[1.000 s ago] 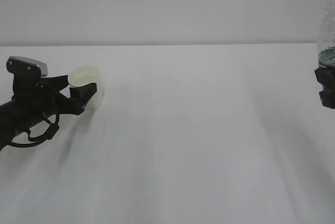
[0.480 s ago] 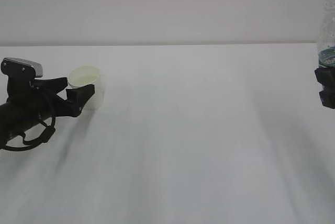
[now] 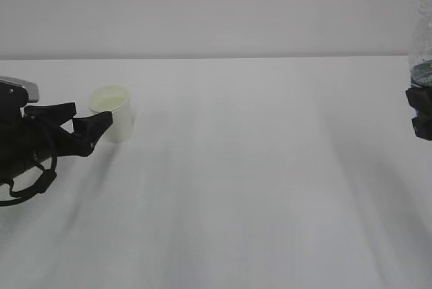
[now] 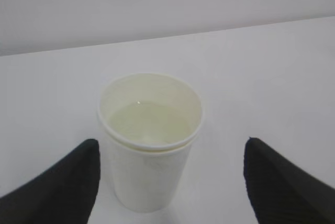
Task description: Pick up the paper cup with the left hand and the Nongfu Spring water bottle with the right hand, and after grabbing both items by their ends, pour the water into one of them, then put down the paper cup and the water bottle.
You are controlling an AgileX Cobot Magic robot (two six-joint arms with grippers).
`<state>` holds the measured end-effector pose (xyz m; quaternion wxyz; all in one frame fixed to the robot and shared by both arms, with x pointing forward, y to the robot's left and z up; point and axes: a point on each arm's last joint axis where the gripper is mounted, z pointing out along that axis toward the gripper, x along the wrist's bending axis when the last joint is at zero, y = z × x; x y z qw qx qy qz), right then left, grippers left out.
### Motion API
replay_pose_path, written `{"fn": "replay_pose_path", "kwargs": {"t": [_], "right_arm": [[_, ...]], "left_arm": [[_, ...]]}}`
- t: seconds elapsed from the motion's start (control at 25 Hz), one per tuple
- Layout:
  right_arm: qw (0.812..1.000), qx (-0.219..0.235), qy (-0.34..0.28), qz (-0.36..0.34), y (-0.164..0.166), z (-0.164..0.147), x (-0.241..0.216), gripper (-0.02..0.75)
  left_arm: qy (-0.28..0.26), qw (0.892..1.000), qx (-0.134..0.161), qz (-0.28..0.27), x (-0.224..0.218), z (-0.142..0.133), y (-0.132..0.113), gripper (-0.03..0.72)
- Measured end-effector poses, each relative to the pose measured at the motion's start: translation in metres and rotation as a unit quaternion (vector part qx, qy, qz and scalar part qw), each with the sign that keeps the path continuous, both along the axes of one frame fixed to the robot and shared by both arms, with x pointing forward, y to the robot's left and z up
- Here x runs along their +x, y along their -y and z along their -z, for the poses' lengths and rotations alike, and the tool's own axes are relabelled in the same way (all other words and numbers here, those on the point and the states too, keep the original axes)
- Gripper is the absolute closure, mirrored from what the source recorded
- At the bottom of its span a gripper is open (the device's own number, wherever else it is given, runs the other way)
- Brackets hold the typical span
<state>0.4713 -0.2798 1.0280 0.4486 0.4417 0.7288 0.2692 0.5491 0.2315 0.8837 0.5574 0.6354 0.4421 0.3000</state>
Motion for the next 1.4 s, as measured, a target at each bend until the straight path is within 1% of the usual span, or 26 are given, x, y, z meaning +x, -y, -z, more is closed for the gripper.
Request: {"fn": "replay_pose_path", "kwargs": {"t": [0.12, 0.28, 0.6, 0.68, 0.84, 0.96, 1.24, 1.4], "right_arm": [[1.0, 0.0, 0.0, 0.0, 0.0, 0.0, 0.0, 0.335], [1.0, 0.008, 0.0, 0.004, 0.0, 0.0, 0.0, 0.335], [1.0, 0.014, 0.0, 0.007, 0.0, 0.0, 0.0, 0.335], [1.0, 0.023, 0.0, 0.012, 0.0, 0.0, 0.0, 0.335], [0.999, 0.03, 0.001, 0.018, 0.001, 0.0, 0.0, 0.335], [0.999, 0.033, 0.005, 0.03, 0.002, -0.001, 0.0, 0.335], [0.998, 0.044, 0.006, 0.039, 0.003, -0.001, 0.0, 0.335], [0.998, 0.046, 0.009, 0.041, 0.003, -0.003, 0.001, 0.335]], "left_arm": [[0.005, 1.0, -0.004, -0.002, -0.009, -0.01, -0.001, 0.074], [0.017, 1.0, -0.022, -0.005, -0.021, -0.028, -0.003, 0.083], [0.066, 0.997, -0.032, -0.004, -0.049, -0.065, -0.006, 0.096], [0.081, 0.996, -0.034, -0.004, -0.055, -0.074, -0.007, 0.097], [0.099, 0.994, -0.037, -0.003, -0.068, -0.084, -0.009, 0.097], [0.102, 0.994, -0.039, -0.007, -0.078, -0.087, -0.011, 0.097], [0.113, 0.991, -0.056, -0.041, -0.105, -0.094, -0.02, 0.097], [0.131, 0.988, -0.062, -0.046, -0.114, -0.101, -0.022, 0.097]]}}
